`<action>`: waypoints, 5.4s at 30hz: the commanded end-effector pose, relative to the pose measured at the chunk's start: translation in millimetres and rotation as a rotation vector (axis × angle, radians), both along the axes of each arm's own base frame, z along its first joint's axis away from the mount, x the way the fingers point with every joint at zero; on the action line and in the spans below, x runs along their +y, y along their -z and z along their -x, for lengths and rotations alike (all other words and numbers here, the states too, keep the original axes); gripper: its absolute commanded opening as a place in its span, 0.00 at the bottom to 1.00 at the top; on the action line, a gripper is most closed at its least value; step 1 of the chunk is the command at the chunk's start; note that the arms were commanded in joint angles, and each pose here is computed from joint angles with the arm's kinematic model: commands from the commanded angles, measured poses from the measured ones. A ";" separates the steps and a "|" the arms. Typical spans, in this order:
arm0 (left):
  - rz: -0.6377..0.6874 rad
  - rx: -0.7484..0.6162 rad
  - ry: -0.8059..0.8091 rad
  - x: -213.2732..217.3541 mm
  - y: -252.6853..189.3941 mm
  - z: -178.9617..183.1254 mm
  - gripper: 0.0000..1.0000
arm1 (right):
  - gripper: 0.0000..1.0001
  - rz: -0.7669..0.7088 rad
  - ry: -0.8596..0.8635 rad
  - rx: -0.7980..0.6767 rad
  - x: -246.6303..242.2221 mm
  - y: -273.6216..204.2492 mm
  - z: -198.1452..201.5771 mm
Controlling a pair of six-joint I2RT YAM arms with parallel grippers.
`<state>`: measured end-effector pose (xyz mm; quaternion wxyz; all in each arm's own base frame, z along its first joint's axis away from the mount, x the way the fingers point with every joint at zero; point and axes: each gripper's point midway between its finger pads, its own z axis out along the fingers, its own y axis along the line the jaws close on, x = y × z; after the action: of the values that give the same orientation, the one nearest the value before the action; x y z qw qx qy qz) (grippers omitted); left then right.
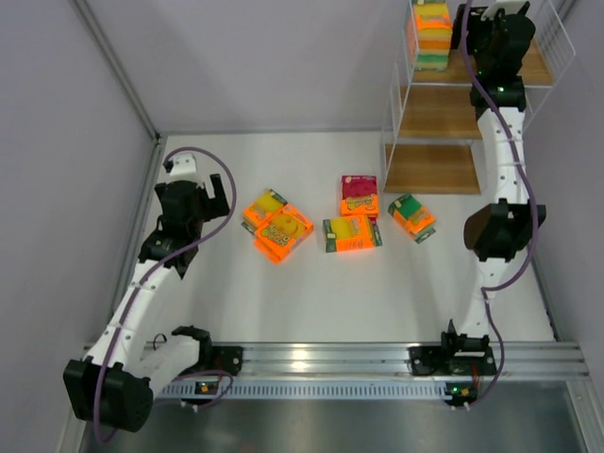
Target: Place and organize the cleaning sponges onto the shelf
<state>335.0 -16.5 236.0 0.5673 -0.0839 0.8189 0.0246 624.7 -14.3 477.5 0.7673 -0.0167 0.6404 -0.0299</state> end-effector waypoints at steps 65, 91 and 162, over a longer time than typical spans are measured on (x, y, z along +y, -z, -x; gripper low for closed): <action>0.215 0.077 0.102 -38.3 17.1 -2.8 0.98 | 0.99 0.744 -1.536 0.619 284.2 356.5 283.8; 0.191 0.097 0.075 -33.1 24.4 -6.2 0.98 | 1.00 0.693 -1.499 0.736 284.2 396.8 275.2; 0.255 -0.044 0.113 -37.9 -24.3 9.2 0.98 | 0.72 -0.080 0.040 0.268 70.8 16.3 352.9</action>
<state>322.5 -53.5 239.1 0.5509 -0.1084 0.8211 -0.1029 273.0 92.0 414.2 0.6230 -0.0301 0.7811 0.0299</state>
